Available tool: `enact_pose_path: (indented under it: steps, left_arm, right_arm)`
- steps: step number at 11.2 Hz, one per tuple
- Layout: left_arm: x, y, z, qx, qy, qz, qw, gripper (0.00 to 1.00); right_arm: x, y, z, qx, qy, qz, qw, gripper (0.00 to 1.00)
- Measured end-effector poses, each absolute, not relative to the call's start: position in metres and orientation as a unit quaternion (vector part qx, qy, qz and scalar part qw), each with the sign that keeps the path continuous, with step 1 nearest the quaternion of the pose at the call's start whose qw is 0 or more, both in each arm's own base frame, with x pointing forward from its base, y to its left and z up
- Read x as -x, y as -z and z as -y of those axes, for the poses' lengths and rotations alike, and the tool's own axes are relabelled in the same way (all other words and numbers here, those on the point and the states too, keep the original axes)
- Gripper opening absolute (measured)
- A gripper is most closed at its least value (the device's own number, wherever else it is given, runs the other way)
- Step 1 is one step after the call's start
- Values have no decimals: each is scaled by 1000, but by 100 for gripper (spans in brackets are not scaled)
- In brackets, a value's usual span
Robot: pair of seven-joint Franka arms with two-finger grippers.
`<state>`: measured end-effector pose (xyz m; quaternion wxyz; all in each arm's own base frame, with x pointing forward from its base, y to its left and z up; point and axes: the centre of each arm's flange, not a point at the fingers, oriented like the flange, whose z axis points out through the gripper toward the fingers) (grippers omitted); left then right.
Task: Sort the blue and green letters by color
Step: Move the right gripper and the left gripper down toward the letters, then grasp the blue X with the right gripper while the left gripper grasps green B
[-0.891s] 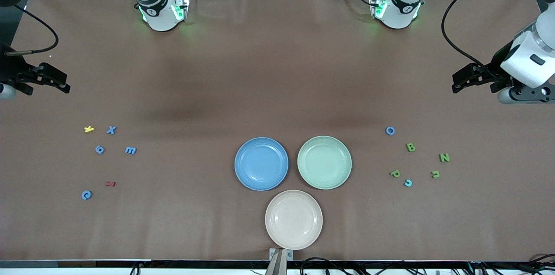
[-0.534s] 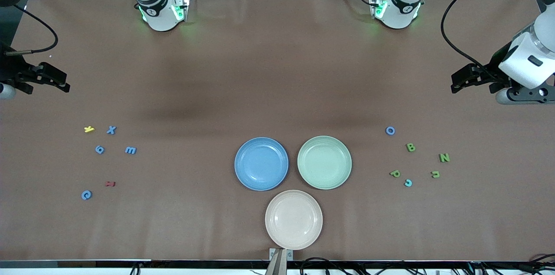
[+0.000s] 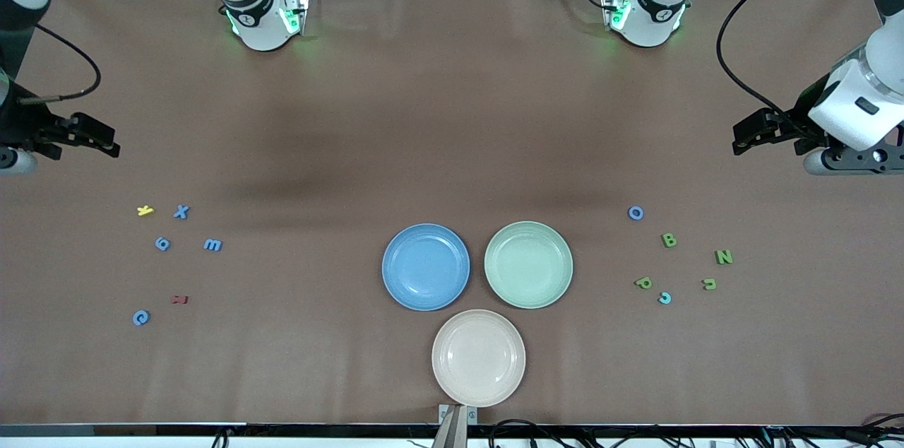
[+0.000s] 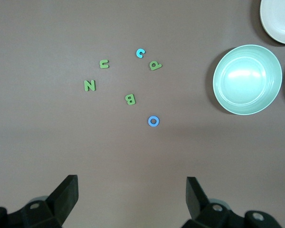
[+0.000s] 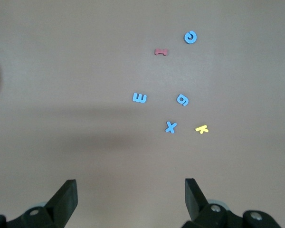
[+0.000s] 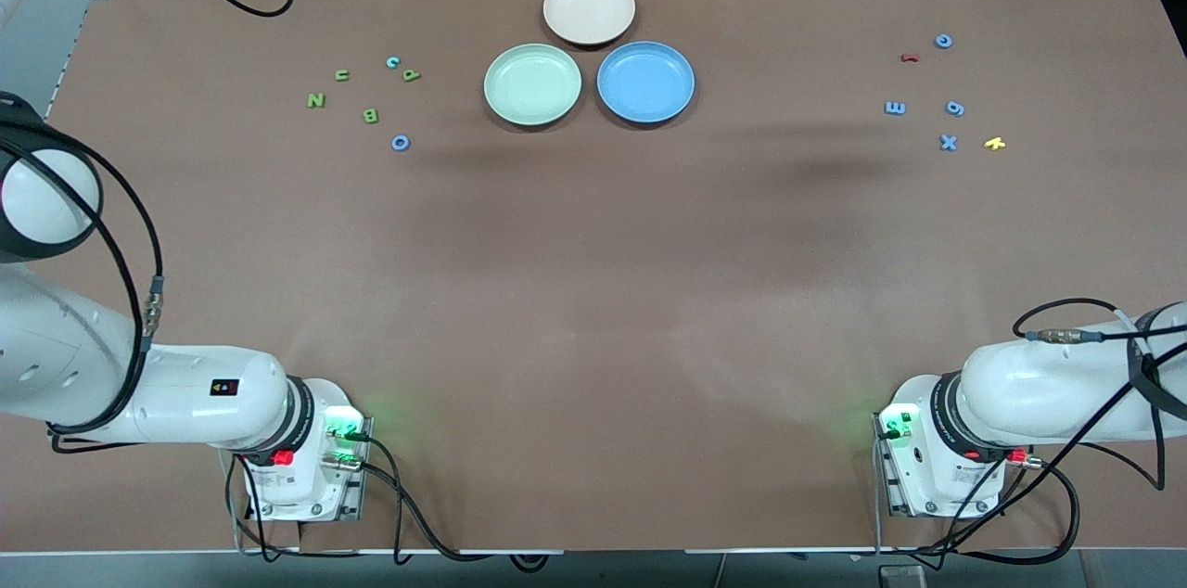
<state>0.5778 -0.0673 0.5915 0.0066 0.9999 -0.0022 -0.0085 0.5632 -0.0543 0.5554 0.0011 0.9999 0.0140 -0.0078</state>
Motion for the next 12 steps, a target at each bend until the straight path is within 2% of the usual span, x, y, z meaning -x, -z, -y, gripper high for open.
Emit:
enact_pose_path:
  steps: [3, 6, 8, 12]
  left_arm:
    - [-591, -566, 67, -1000, 17, 1, 7, 100]
    - [-613, -517, 68, -1000, 10, 0, 11, 100]
    - [-622, -467, 66, -1000, -9, -3, 14, 100]
    - [-638, -353, 64, -1000, 6, -8, 18, 100]
  right_arm:
    - [-585, -506, 67, -1000, 26, -9, 2, 100]
    - [-608, -451, 110, -999, 17, -32, 5, 100]
    - [-614, -406, 156, -1000, 22, -21, 5, 100]
    - [-613, -322, 208, -999, 30, 15, 1, 100]
